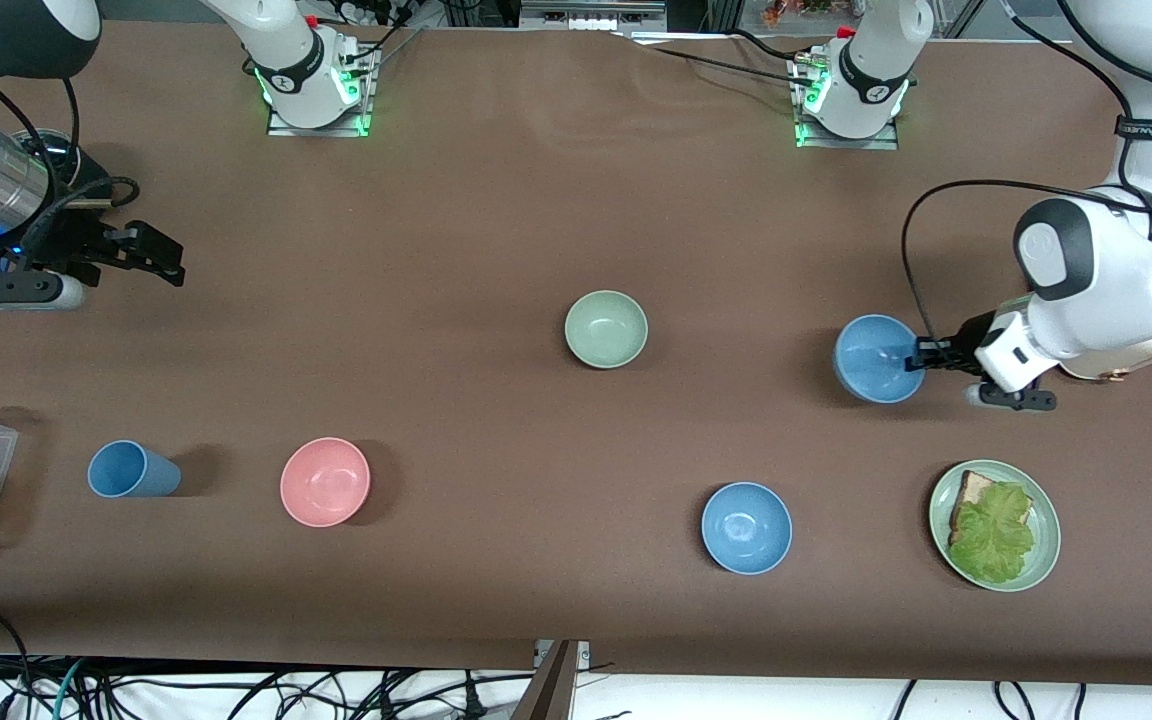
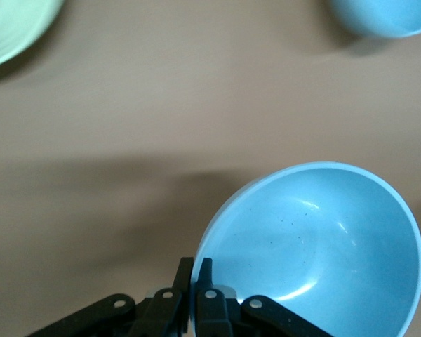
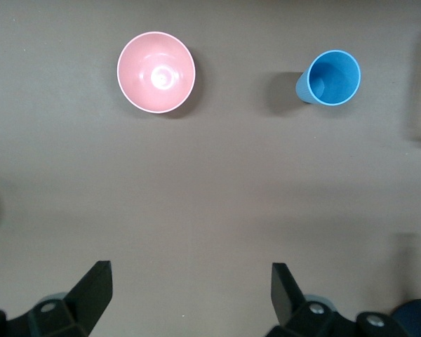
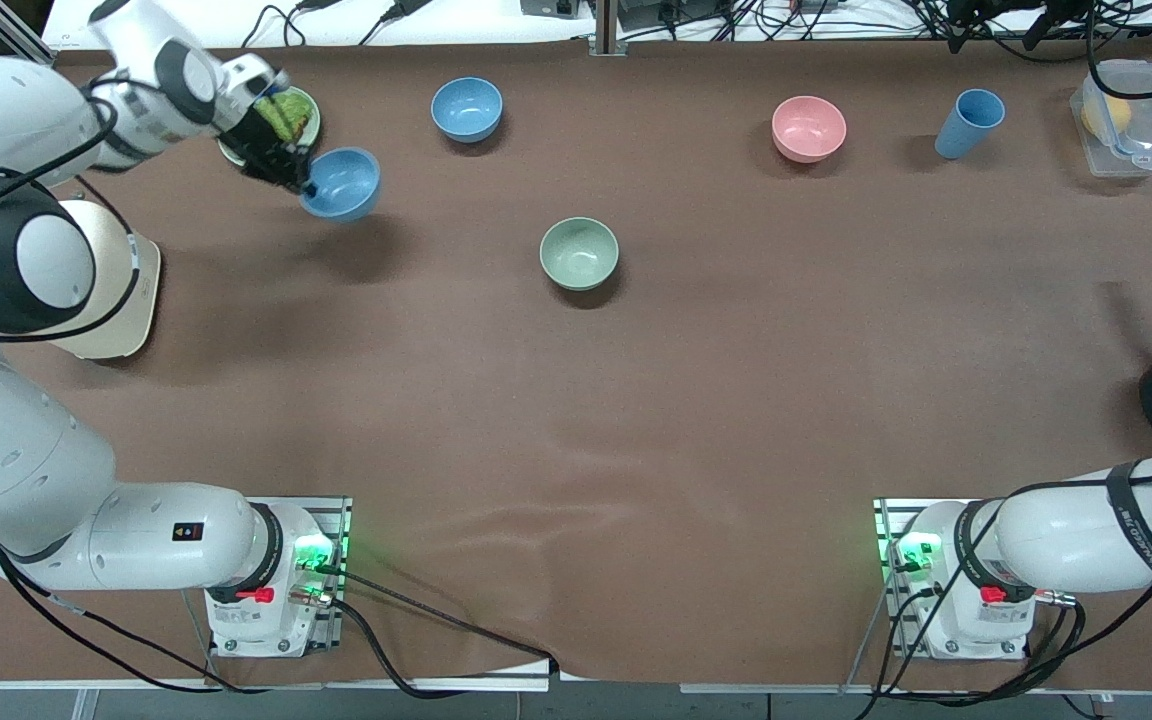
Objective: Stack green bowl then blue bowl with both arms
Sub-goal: 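Carry the blue bowl with the left gripper onto the green bowl, then lower the blue bowl into the green bowl and open the left gripper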
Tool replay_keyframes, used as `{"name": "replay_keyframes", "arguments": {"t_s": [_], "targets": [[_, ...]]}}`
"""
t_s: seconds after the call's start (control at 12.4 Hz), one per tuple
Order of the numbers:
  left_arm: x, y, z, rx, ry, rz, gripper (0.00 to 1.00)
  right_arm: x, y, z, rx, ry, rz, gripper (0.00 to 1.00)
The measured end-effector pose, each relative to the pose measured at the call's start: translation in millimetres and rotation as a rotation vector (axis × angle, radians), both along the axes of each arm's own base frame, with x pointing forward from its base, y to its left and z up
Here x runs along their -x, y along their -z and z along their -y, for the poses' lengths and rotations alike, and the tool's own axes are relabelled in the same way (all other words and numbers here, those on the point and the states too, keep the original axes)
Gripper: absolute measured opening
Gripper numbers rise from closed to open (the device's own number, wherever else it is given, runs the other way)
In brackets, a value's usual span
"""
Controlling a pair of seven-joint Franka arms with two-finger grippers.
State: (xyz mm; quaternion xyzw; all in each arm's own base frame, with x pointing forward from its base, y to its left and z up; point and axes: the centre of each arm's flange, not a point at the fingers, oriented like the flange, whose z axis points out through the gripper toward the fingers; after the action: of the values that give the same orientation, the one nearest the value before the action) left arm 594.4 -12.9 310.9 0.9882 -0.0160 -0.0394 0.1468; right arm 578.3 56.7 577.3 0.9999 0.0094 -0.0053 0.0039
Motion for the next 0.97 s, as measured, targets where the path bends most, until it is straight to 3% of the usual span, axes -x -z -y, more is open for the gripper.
{"name": "replay_keyframes", "arguments": {"t_s": [0.24,0.56,0.97], "targets": [[-7.8,-37.1,124.6,0.008,0.07,0.033,0.05,-1.0,2.4,-0.7,-0.011,0.004,-0.006,1.0],[21.6,-25.2,274.4,-0.007,0.112,-0.007,0.05,-2.1,4.7,2.2,-0.013,0.011,-0.011,1.0],[44.3,12.1,336.8,-0.062,0.142,-0.015,0.05,-2.1,6.0,3.9,-0.012,0.015,-0.018,1.0]]}}
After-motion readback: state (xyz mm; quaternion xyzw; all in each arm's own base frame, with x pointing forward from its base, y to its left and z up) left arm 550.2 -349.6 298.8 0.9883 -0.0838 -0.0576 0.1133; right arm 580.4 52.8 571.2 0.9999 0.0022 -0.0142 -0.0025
